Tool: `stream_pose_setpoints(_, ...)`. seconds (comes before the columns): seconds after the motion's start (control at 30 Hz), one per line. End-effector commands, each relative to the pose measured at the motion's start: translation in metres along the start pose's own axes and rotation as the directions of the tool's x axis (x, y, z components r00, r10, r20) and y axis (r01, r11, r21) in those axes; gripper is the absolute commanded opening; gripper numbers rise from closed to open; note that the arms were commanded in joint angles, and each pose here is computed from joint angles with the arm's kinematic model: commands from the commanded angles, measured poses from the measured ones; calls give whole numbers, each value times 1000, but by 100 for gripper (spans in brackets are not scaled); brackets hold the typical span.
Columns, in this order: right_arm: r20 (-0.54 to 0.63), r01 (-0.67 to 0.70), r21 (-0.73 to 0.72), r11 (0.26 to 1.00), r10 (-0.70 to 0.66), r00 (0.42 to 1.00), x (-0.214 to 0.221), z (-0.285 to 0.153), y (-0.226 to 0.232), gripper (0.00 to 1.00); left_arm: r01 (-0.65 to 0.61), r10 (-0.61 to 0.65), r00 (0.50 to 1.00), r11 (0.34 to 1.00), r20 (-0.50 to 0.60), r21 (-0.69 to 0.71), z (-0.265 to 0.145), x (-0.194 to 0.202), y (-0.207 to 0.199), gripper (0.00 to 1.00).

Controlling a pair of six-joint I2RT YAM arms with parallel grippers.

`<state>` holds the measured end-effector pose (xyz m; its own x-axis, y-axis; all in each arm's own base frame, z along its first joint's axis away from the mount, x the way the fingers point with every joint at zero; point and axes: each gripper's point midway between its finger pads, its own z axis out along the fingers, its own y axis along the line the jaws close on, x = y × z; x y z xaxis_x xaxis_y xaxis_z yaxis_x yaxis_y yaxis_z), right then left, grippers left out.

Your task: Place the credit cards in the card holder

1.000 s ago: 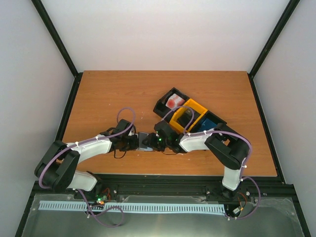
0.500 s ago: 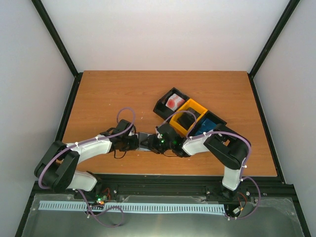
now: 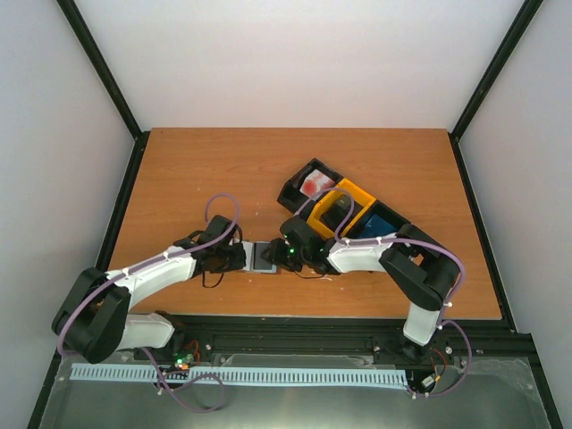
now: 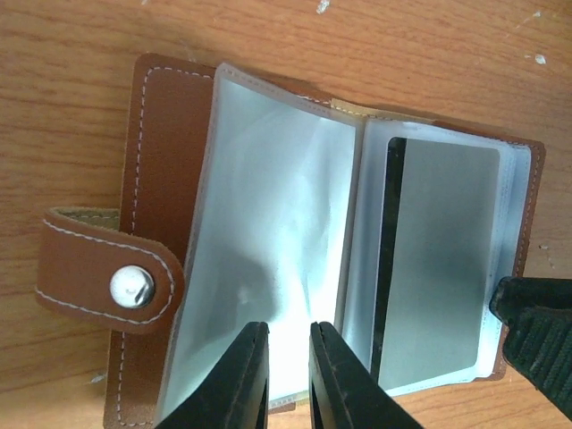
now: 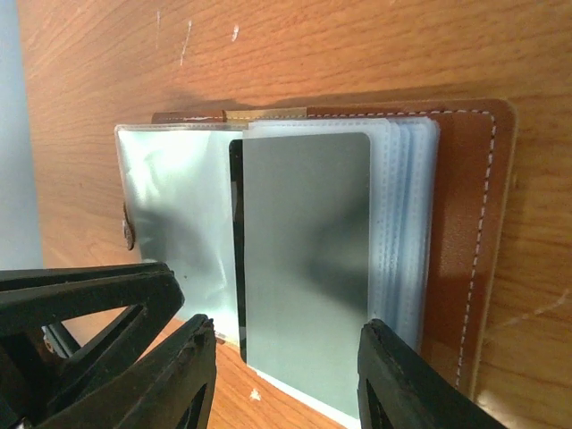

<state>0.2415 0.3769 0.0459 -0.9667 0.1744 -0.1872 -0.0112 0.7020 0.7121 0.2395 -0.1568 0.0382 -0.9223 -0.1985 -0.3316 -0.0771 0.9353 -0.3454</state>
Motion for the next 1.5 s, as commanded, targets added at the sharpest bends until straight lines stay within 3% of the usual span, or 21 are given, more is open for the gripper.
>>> stream_pose_setpoints(0.0, 2, 26, 92, 995, -27, 1000, -3, 4, -16, 44, -10, 10, 1000, 999, 12, 31, -3, -10, -12, 14)
stream_pose_setpoints(0.3, 2, 33, 129, 991, -34, 999, -4, 5, -21, 44, -72, 69, 997, 969, 20, 237, -7, -9, -48, 21)
stream_pose_setpoints(0.67, -11, 32, 112, 993, -31, 999, -1, 6, -20, 43, -43, 48, 998, 989, -33, 142, 24, 0, -28, 7)
stream_pose_setpoints(0.97, -12, 63, 63, 996, -62, 998, -3, 2, -6, 43, -47, 55, 996, 993, -66, 106, 35, 8, -18, 5)
stream_pose_setpoints(1.17, -16, 110, 27, 994, -110, 994, -3, 0, 5, 30, -49, 57, 996, 994, -73, 102, 37, 11, -16, 5)
stream_pose_setpoints(1.27, -14, 134, 17, 991, -134, 991, -4, -3, 10, 29, -50, 58, 996, 994, -73, 101, 37, 10, -17, 5)
stream_pose_setpoints(1.47, 13, 166, 94, 982, -168, 986, -9, -10, 6, 41, -48, 56, 995, 994, -80, 96, 39, 12, -15, 5)
